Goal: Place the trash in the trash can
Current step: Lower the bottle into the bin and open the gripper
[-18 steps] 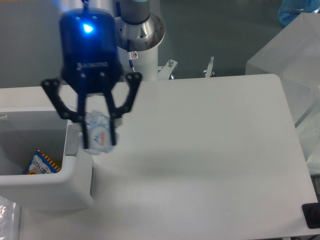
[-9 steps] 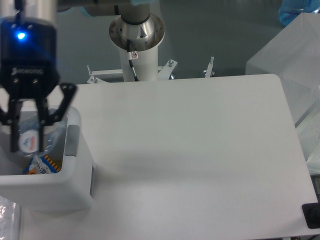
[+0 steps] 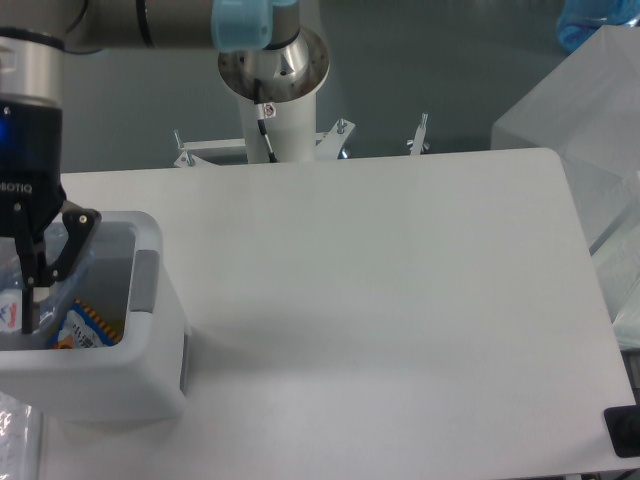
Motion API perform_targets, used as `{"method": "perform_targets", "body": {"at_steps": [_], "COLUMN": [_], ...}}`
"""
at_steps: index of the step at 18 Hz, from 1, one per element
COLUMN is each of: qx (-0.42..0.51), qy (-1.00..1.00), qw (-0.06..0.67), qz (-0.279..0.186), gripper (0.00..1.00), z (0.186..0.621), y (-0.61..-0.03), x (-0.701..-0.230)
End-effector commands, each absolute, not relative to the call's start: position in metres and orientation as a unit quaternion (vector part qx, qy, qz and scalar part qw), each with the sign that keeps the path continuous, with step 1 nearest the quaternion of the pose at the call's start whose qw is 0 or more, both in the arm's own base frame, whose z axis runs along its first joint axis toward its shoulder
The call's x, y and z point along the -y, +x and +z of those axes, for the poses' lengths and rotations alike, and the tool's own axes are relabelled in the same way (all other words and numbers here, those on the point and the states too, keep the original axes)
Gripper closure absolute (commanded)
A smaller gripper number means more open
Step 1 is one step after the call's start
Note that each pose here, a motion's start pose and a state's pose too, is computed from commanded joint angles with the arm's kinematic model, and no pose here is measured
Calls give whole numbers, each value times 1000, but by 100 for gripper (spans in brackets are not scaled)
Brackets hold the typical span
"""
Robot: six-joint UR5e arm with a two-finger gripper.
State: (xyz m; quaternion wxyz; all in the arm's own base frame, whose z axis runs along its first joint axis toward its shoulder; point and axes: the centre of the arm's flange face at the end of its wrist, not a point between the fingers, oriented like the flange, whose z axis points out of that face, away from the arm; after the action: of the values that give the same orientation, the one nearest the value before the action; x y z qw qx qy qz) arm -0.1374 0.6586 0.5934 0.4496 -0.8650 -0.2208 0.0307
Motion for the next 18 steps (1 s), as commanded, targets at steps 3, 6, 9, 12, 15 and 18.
{"method": "perform_targets", "body": {"at_steps": [3, 6, 9, 12, 15, 18], "qx": [222, 219, 221, 221, 222, 221], "qy": [-867, -872, -876, -877, -878, -882], "qw": [445, 436, 427, 426, 423, 415], "qz": [30, 30, 31, 32, 31, 32], "gripper": [63, 63, 61, 51, 51, 51], "z": [589, 579, 569, 568, 565, 555], "y": [-137, -135, -135, -136, -136, -136], "x": [-657, -654, -653, -653, -654, -653]}}
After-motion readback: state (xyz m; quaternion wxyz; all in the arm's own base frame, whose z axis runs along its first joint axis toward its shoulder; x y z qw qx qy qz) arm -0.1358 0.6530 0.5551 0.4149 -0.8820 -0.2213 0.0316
